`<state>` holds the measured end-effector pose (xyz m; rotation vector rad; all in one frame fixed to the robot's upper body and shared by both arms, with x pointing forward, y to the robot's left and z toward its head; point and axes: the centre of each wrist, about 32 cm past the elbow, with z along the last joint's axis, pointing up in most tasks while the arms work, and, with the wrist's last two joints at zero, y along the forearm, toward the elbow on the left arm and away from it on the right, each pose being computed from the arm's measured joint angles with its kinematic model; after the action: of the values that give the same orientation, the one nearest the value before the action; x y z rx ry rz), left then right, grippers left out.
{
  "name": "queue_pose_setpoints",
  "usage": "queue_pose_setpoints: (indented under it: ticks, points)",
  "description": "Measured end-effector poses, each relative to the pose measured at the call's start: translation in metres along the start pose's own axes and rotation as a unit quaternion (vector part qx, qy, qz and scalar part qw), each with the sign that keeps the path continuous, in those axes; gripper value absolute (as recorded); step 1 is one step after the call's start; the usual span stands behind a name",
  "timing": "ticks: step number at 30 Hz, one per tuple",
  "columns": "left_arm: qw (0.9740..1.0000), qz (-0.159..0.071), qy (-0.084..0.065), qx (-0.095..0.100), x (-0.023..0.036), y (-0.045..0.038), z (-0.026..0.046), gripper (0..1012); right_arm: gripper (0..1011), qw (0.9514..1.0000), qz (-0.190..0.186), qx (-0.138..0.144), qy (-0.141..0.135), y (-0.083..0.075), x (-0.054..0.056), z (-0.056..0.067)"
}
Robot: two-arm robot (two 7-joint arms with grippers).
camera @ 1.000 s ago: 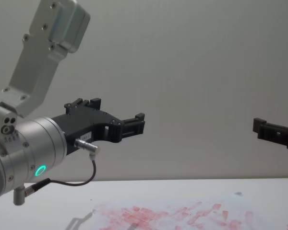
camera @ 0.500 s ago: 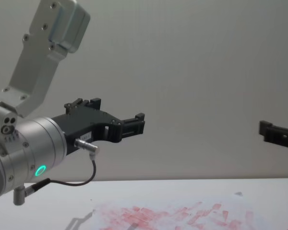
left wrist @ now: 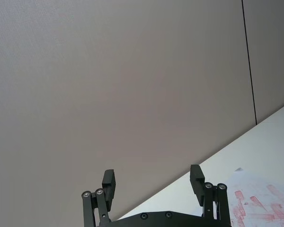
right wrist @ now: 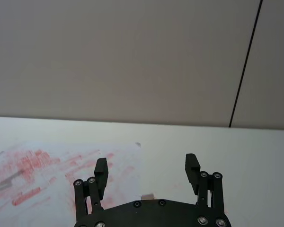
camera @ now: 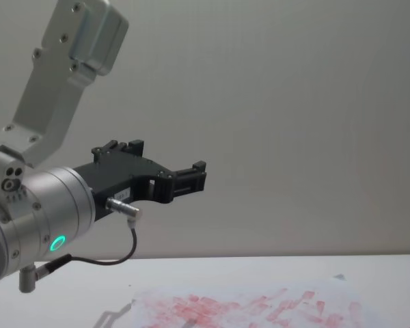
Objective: Use the one hand to pick up the stamp and affix it onto the A4 paper.
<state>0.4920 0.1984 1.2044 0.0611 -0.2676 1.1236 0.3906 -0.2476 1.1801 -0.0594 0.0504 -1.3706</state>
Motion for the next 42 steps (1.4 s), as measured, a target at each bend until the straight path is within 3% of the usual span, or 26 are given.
queue_pose_setpoints:
  ticks: [6, 17, 27, 42]
  points:
    - [1.0000, 0.000, 0.000, 0.000, 0.0000, 0.0000, 0.0000, 1001, 1001, 0.9992, -0.015, -0.037, 0.005, -0.011, -0.003, -0.002]
    - [1.0000, 0.000, 0.000, 0.000, 0.0000, 0.0000, 0.0000, 1001, 1001, 0.9955, -0.029, -0.090, 0.004, -0.010, -0.006, -0.003]
    - [1.0000, 0.000, 0.000, 0.000, 0.0000, 0.0000, 0.0000, 1001, 1001, 0.9913, -0.030, -0.128, 0.000, -0.001, -0.005, -0.008]
    - [1.0000, 0.000, 0.000, 0.000, 0.0000, 0.0000, 0.0000, 1001, 1001, 0.9871, -0.011, -0.159, -0.010, 0.024, 0.000, -0.013]
